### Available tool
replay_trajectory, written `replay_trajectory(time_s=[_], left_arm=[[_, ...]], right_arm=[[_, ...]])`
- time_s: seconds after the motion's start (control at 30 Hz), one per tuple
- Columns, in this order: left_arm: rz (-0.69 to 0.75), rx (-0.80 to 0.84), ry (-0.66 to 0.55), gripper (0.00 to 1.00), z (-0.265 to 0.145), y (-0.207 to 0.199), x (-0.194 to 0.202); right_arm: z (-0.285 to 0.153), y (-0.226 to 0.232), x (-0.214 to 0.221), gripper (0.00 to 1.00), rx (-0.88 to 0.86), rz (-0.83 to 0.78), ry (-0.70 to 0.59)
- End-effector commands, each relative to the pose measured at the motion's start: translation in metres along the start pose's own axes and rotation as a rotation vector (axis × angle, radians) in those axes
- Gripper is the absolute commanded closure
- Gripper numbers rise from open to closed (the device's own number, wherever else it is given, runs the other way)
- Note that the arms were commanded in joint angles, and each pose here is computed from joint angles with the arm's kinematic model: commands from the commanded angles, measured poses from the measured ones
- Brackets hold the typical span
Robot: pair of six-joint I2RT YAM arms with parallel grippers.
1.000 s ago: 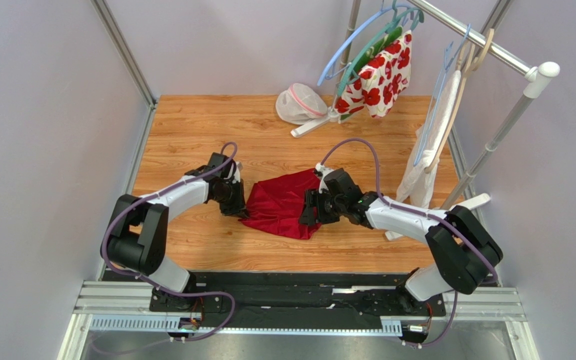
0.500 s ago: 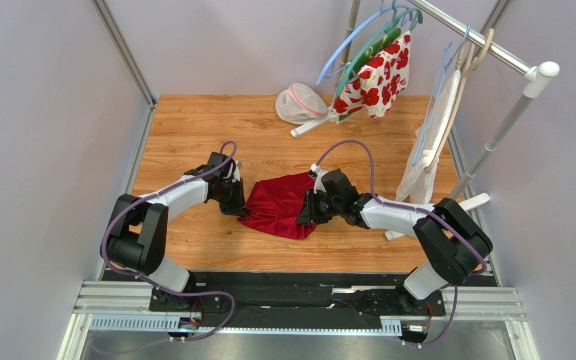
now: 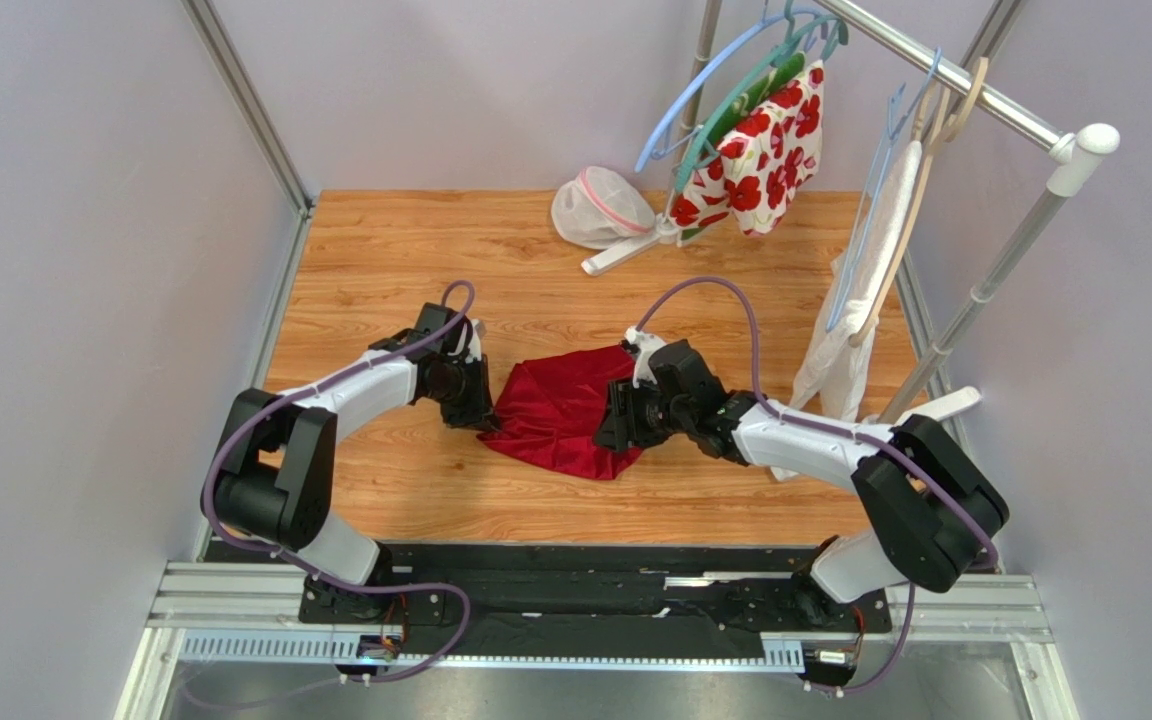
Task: Fold the napkin, place the utensils inside, and roll it up
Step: Roll the napkin with the utensil
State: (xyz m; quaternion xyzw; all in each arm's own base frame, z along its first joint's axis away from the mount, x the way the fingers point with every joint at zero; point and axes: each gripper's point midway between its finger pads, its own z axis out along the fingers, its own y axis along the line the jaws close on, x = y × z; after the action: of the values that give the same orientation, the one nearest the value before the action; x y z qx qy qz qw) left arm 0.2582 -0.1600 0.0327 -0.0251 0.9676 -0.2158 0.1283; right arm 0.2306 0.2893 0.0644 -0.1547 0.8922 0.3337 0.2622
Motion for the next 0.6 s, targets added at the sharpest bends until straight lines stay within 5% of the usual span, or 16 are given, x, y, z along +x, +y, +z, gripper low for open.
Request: replay_trajectory(time_s=[0.0,0.2,0.4,0.5,0.57], left_arm=[[0.023,0.039,-0.04,1.0,-0.004,-0.011,-0.016],[0.023,0.043,-0.04,1.0,-0.004,-0.012,-0.016],[0.02,0.044,-0.043,0.99,-0.005,-0.013,-0.016],[0.012,0.018,-0.061,0.72,-0.01,-0.01,-0.02],[-0.018,-0.011,-0.079,0.52,-0.015,-0.002,-0.024]], right_arm=[[-0.005,0.008,-0.023,0.47,0.008,-0.065,-0.077],[0.007,0.006,-0.013,0.51,-0.001,-0.056,-0.027],[0.01,0.02,-0.015,0.8,-0.058,-0.089,-0.035],[0.008,0.03,-0.011,0.99,-0.091,-0.144,-0.03],[0.007,0.035,-0.004,1.0,-0.104,-0.183,-0.017]])
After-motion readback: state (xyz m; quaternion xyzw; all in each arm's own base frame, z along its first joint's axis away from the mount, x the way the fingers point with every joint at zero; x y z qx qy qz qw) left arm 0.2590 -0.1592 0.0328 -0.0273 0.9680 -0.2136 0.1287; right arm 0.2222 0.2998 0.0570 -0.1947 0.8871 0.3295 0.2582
